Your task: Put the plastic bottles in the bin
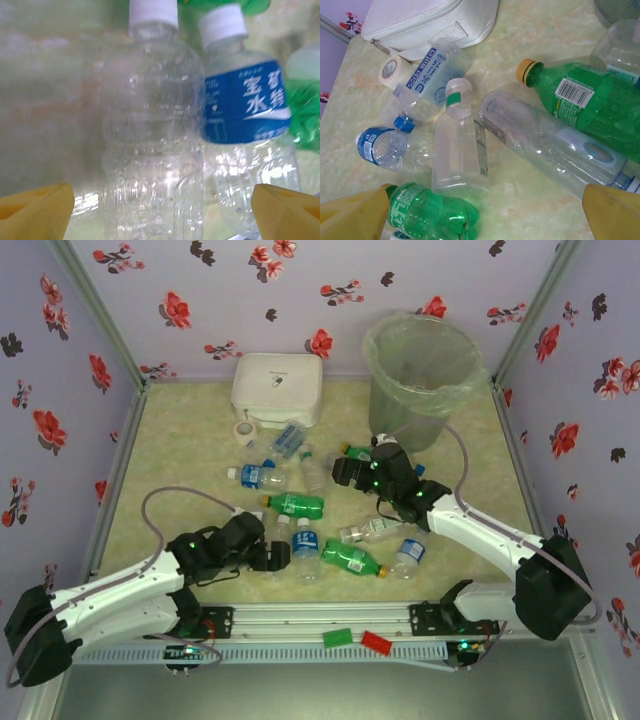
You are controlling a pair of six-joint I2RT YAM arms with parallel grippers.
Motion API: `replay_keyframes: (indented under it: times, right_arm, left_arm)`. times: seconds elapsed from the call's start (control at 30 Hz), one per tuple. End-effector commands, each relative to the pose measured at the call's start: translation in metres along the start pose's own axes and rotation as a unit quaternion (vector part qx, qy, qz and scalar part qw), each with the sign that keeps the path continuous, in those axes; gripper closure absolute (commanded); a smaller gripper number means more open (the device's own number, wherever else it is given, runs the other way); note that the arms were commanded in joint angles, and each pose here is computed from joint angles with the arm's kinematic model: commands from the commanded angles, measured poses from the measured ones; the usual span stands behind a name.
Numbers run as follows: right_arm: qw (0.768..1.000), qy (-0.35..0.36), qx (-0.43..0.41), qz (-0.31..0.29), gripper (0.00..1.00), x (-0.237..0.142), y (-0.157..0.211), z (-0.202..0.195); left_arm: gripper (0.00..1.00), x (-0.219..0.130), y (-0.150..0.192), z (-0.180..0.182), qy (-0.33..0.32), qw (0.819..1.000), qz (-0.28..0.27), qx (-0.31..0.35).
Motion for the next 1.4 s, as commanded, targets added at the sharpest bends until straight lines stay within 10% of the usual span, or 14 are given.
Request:
replay_keyframes:
  times: [0.0, 0.87, 1.37]
  right_arm:
    - [1.0, -0.005, 0.009, -0.02, 0.0, -0.002, -0.008, 0.008]
    - [0.999, 0.02, 0.013, -0.038, 0.0, -0.02, -0.007, -0.002]
    - [0.994, -0.108, 0.008, 0.001, 0.0, -0.023, -0.009, 0.025]
  left_arm:
    - [0.09, 0.011, 0.014, 0.004, -0.02, 0.999, 0.047, 0.001]
    - [0.59, 0.029, 0.02, 0.018, -0.086, 0.996, 0.036, 0.008]
    - [0.59, -0.014, -0.062, -0.009, -0.012, 0.96, -0.278, -0.008]
Point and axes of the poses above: each hand's point on the last joint's axis, 136 mm out from that joint toward the fingers, its own x axis out along the fingers, its own z axis along the line the jaws close on, y = z × x, the point moved 10 cm from there along -x, back along the fingers, and after that the axes turned 6 degrees about x, right-handed, at the moved point
